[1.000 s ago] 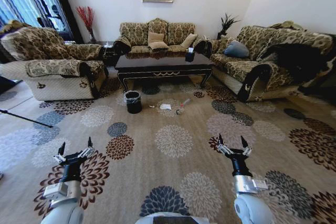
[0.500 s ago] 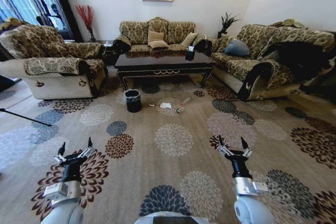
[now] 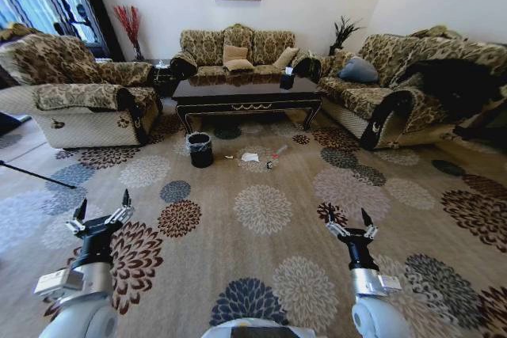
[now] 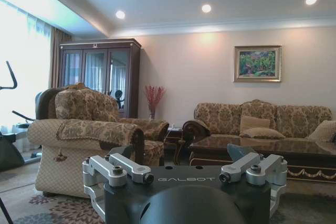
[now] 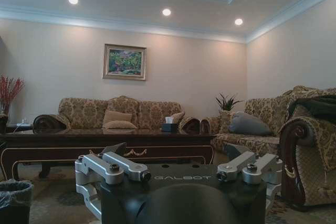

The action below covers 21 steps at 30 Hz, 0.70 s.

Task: Move to the front of the table and pick up the trash from the floor, then place it into the trash bin.

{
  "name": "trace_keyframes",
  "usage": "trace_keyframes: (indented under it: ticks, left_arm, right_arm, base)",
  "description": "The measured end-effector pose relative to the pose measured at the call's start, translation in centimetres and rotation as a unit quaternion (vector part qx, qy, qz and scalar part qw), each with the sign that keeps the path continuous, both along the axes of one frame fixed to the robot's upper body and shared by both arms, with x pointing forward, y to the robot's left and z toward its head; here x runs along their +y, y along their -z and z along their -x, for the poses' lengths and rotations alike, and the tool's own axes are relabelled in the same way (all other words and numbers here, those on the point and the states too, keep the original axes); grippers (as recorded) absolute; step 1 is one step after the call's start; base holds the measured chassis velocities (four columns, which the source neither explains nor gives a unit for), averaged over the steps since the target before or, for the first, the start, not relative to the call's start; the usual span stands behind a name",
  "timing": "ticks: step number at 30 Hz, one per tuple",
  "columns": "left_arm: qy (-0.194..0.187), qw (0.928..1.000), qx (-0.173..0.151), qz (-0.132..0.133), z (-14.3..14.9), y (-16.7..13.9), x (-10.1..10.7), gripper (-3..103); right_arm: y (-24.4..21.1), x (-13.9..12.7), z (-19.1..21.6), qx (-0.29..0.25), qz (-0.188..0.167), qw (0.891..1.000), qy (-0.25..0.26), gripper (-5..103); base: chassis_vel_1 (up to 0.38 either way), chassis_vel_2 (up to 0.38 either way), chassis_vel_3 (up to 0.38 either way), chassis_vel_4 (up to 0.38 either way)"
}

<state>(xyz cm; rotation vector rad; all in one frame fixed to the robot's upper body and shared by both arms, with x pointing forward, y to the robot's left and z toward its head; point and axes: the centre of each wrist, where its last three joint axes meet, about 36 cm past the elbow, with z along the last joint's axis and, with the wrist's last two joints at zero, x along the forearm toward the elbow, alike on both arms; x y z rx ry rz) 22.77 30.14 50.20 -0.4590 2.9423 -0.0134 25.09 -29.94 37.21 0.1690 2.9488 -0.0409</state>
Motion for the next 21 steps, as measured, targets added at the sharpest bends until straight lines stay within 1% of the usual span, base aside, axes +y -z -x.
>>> trace_keyframes:
  ticks: [7, 13, 21]
  left_arm:
    - [-0.003, 1.0, 0.006, -0.001, -0.1, 0.6, 0.1, 100]
    - [-0.003, 0.9999, 0.012, -0.007, -0.1, 1.1, 0.3, 100]
    - [0.0, 0.9998, 0.016, -0.013, -0.1, 1.1, 0.4, 100]
  right_arm:
    - [0.5, -0.2, -0.1, 0.005, 0.002, 1.0, 0.001, 100]
    - [0.9, 0.2, -0.2, 0.007, 0.001, 1.0, -0.001, 100]
    - [1.5, 0.4, -0.3, 0.009, 0.0, 1.0, 0.0, 100]
  base:
    - [0.0, 0.0, 0.0, 0.0]
    - [0.0, 0.0, 0.0, 0.0]
    - [0.0, 0.0, 0.0, 0.0]
